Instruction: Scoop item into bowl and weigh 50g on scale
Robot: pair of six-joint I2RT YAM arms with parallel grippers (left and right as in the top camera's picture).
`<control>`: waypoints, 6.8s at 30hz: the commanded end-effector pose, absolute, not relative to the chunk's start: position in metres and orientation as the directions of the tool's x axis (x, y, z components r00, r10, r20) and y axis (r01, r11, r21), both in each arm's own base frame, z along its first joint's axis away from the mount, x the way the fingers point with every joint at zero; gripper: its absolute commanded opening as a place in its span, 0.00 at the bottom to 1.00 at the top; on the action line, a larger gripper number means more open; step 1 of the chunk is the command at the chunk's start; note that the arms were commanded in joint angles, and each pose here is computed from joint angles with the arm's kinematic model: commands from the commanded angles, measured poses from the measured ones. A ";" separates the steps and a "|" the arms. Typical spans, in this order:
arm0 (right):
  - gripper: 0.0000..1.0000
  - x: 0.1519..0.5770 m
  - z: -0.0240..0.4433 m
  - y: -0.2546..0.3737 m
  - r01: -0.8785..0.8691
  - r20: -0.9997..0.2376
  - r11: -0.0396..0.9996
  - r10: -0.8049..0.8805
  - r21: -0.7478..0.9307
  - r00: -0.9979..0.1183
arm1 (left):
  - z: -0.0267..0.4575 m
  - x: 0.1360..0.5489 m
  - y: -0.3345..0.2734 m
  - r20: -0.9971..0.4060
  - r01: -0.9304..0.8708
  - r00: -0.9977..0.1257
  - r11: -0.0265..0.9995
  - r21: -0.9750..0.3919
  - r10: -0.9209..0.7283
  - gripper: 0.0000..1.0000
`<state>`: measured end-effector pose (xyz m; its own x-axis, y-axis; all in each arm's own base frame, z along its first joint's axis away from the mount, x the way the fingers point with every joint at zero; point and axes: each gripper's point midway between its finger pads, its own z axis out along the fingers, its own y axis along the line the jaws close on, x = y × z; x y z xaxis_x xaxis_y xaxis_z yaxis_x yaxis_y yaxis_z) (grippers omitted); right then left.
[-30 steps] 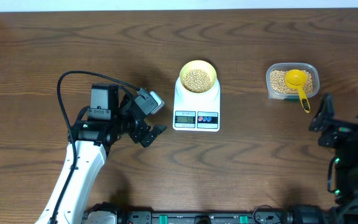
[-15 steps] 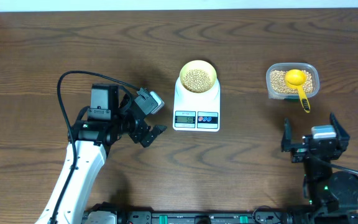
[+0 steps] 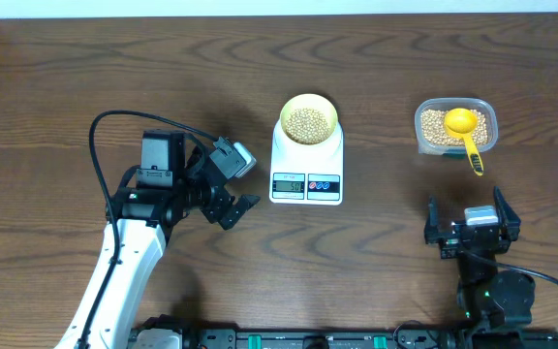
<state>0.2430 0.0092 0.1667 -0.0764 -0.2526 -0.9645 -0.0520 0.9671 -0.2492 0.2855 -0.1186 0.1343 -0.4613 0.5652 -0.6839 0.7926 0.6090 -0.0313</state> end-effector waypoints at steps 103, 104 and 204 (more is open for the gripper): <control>0.99 0.244 0.157 0.013 -0.063 -0.970 0.972 -0.230 -0.226 -0.084 | 0.183 0.253 -0.004 -0.999 0.014 -0.049 1.000 0.003 0.003 0.98; 0.99 0.244 0.157 0.013 -0.063 -0.969 0.972 -0.230 -0.226 -0.084 | 0.179 0.252 -0.003 -0.999 0.009 -0.045 1.000 0.003 0.003 0.98; 0.99 0.244 0.157 0.013 -0.063 -0.970 0.972 -0.230 -0.226 -0.084 | 0.136 0.244 0.002 -0.988 -0.015 -0.156 1.000 0.002 -0.001 0.98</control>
